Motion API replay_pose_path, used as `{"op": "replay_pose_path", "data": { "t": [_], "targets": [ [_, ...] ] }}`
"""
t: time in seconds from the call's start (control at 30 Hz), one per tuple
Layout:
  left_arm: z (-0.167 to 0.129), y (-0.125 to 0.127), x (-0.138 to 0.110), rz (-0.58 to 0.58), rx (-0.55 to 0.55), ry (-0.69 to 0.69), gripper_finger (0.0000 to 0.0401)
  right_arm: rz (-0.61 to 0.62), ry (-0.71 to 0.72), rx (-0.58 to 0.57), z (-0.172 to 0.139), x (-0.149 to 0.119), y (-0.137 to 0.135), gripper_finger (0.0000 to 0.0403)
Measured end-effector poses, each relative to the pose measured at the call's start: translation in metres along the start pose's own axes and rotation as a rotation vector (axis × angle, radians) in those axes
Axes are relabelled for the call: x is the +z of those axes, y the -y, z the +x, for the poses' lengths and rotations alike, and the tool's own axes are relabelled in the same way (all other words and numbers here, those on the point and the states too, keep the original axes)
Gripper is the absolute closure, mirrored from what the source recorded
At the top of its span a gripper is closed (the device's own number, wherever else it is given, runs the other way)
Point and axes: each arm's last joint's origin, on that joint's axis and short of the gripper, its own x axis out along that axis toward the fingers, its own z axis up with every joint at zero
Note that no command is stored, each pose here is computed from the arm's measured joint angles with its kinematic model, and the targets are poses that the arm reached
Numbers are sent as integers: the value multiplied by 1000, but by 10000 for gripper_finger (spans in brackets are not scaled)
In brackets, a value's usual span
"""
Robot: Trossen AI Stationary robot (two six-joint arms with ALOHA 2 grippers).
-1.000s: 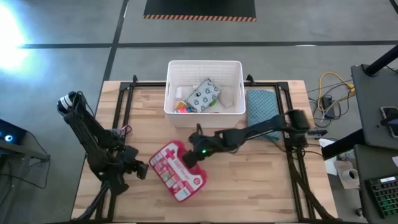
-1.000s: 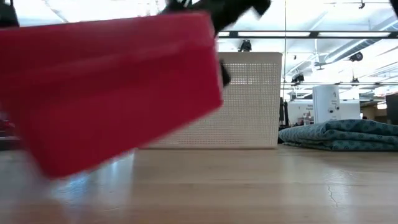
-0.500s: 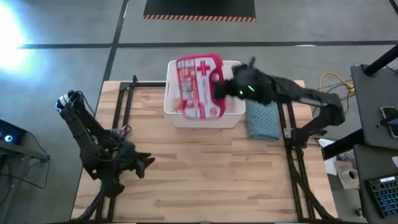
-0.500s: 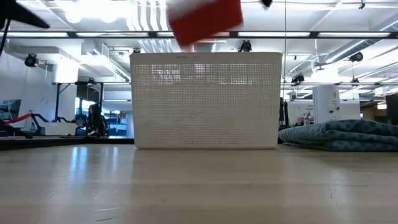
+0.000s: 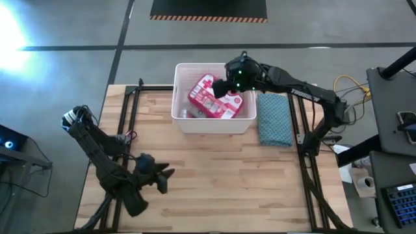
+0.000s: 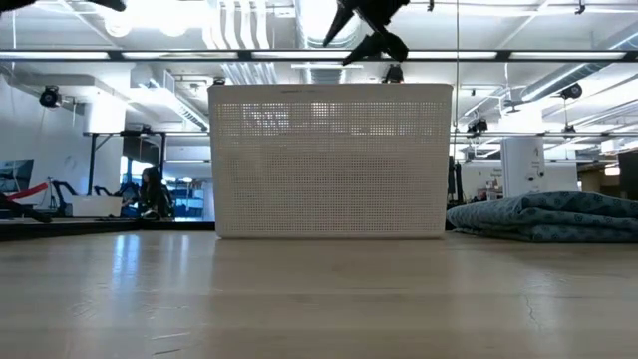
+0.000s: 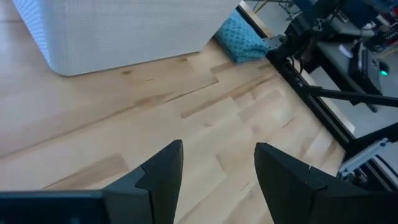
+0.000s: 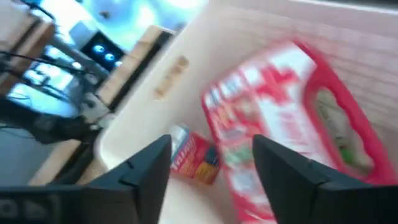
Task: Pick & place medical supplies in basket/bin
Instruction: Return to Home Position
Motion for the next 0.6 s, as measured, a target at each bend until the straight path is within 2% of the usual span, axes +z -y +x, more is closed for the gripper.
{"op": "replay_pose_path", "data": {
  "t": [0.07, 0.17, 0.3, 0.43, 0.53, 0.6],
  "targets": [
    [4, 9, -1, 14, 13, 11, 221, -21, 25, 18, -6, 3, -9, 163],
    [12, 21, 1, 41, 32, 32, 221, -98, 96, -32, -23, 8, -16, 126],
    [28, 33, 17, 66, 73, 71, 221, -235, 176, -15, -88, 4, -37, 92],
    [38, 49, 45, 134, 69, 90, 222, -339, 105, 64, -142, -25, -48, 79],
    [42, 66, 70, 251, -29, 49, 228, -392, -3, 194, -179, -56, -52, 82],
    [51, 73, 84, 293, -113, 38, 237, -423, -82, 242, -200, -81, -48, 87]
  ]
}}
